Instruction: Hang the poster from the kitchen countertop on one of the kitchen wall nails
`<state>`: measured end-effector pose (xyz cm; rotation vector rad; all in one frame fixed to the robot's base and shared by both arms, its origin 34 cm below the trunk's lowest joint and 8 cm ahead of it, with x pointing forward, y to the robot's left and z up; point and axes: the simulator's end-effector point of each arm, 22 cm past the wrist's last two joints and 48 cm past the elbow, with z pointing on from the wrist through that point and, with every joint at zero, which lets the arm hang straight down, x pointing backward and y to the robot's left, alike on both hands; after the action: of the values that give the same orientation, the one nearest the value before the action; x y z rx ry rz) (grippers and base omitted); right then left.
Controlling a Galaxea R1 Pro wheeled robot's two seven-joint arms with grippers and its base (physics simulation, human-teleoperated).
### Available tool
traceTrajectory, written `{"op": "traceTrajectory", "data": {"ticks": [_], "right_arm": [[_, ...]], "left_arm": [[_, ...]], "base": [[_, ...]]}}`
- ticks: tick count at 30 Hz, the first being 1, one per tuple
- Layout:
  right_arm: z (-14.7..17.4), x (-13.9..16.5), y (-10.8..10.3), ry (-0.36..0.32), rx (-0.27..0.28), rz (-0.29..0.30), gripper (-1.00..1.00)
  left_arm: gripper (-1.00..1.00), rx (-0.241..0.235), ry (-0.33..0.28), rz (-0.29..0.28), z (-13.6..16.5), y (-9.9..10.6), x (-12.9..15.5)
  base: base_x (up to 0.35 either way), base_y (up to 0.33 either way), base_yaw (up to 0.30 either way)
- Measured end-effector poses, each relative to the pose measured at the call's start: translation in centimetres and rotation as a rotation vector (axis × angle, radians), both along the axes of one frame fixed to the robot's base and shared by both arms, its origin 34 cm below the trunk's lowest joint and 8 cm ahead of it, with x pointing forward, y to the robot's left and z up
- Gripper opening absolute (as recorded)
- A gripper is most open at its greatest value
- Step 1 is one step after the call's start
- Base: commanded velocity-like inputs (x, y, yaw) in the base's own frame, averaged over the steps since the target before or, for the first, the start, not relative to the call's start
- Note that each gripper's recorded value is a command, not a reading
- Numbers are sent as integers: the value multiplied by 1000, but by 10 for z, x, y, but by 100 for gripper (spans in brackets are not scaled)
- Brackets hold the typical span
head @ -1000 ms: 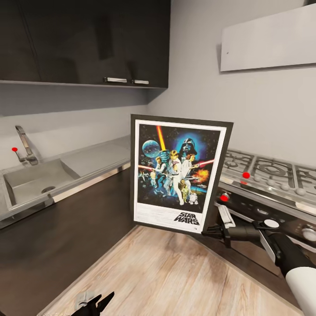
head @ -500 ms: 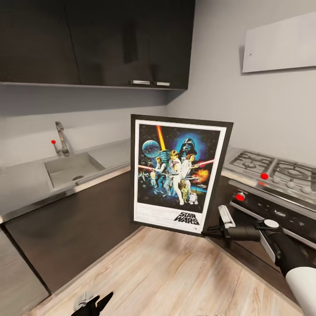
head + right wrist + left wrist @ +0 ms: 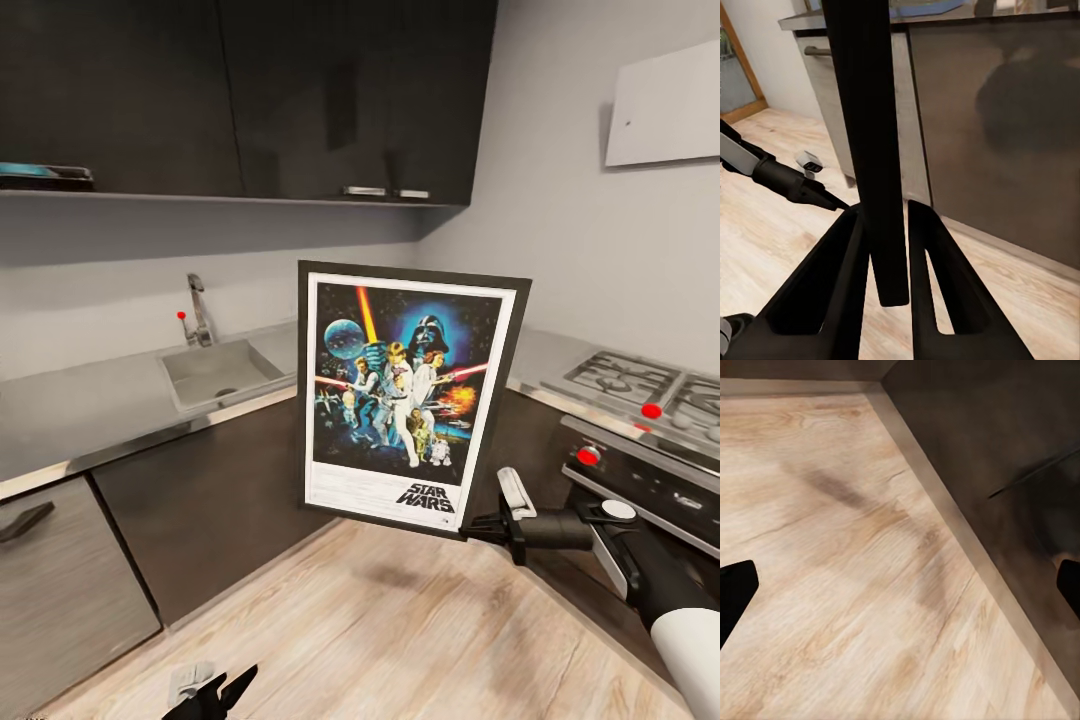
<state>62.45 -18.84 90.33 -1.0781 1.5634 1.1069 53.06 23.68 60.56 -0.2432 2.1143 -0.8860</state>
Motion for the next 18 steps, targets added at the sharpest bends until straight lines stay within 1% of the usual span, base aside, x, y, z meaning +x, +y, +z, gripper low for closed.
{"op": "traceTrajectory", "data": {"ticks": [7, 10, 14, 18], "right_arm": [[-3, 0, 0, 5, -1, 1, -100], [-4, 1, 0, 8, -1, 1, -100], [-5, 1, 0, 10, -1, 1, -100], [-5, 1, 0, 11, -1, 1, -100]], "left_arm": [[100, 0, 5, 0, -2, 0, -1], [100, 0, 9, 1, -3, 0, -2], [100, 0, 10, 1, -4, 0, -2], [100, 0, 10, 1, -4, 0, -2]], "base": [[-24, 0, 57], [-184, 0, 36], [-279, 0, 24], [-180, 0, 165]]}}
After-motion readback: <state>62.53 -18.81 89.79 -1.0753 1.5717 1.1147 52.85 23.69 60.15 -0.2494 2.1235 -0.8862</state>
